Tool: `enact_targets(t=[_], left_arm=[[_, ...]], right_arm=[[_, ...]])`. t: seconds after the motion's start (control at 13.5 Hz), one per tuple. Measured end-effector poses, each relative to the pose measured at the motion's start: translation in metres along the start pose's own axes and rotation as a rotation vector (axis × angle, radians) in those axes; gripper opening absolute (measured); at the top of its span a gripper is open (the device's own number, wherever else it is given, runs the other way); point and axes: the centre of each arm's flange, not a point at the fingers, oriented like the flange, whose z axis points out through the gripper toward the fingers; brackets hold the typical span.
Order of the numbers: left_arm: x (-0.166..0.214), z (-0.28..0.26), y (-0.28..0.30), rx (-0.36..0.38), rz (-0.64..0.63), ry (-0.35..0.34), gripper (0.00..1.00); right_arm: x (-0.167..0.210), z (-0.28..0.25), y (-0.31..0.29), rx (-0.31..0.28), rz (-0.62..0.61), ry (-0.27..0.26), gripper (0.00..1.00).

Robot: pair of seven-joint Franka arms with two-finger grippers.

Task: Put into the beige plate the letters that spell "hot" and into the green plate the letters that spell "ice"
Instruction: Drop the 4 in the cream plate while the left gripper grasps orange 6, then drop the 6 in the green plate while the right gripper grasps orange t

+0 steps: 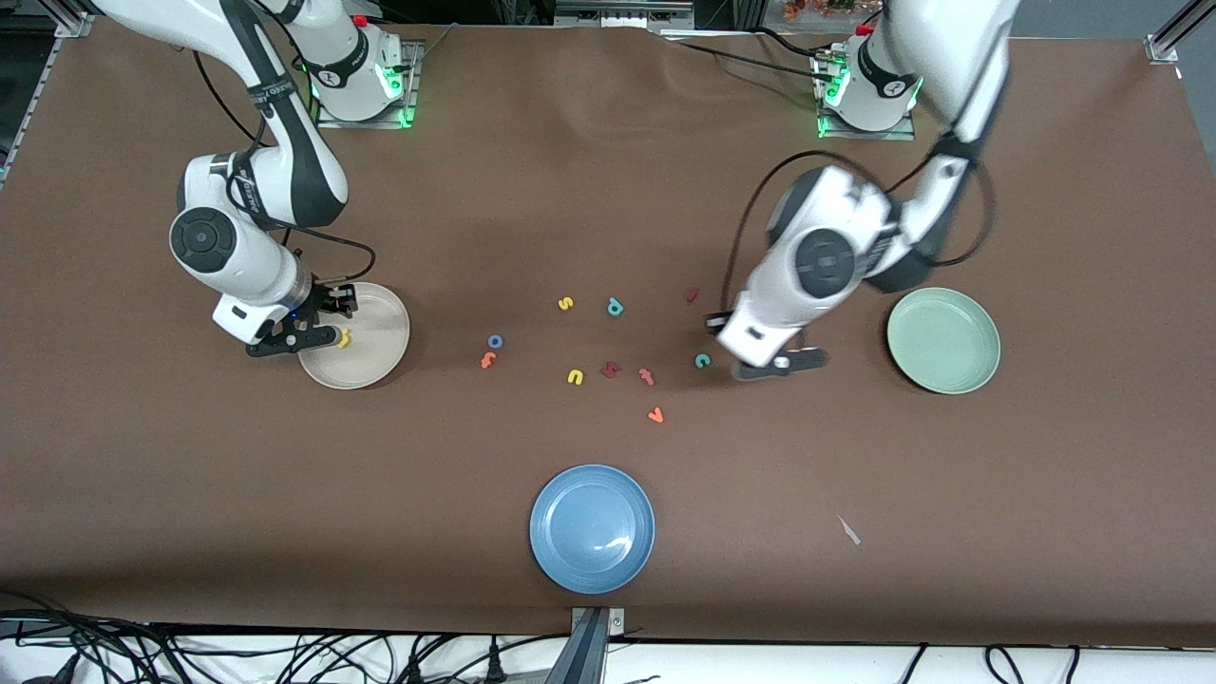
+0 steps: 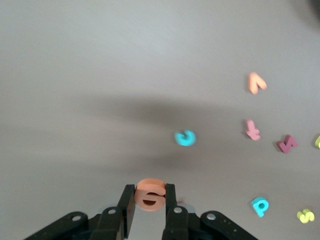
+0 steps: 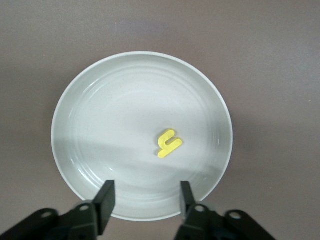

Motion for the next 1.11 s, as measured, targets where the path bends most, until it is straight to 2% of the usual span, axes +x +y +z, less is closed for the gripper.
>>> enact_targets(t=[0.07, 0.3, 0.44, 0.59, 0.74, 0.96, 1.04, 1.11], left_arm=[[0.012, -0.023, -0.034, 0.000, -0.005, -0.004, 0.26], [0.054, -0.034, -0.138, 0.075, 0.023, 0.005, 0.26], [0.075, -0.016, -0.199, 0.118, 0.066, -0.026, 0.26], [0.090, 0.009, -0.245, 0.113, 0.081, -0.076, 0.26], [0.100, 0.043, -0.267, 0.113, 0.081, -0.103, 0.26], [0.106, 0.082, -0.271, 0.127, 0.092, -0.128, 0.26], [0.106, 0.085, -0.271, 0.127, 0.093, -0.132, 0.31], [0.106, 0.085, -0.271, 0.127, 0.094, -0.132, 0.41]], right_arm=[[0.001, -0.001, -0.002, 0.004, 0.001, 0.004, 0.74], [0.016, -0.010, -0.034, 0.047, 0.021, 0.037, 0.75], [0.037, -0.018, -0.079, 0.060, 0.058, 0.065, 0.75], [0.054, -0.019, -0.130, 0.067, 0.088, 0.082, 0.75], [0.065, -0.009, -0.166, 0.073, 0.130, 0.084, 0.74], [0.076, 0.021, -0.200, 0.075, 0.198, 0.119, 0.74], [0.077, 0.032, -0.208, 0.066, 0.230, 0.135, 0.74], [0.078, 0.042, -0.213, 0.057, 0.265, 0.147, 0.74]])
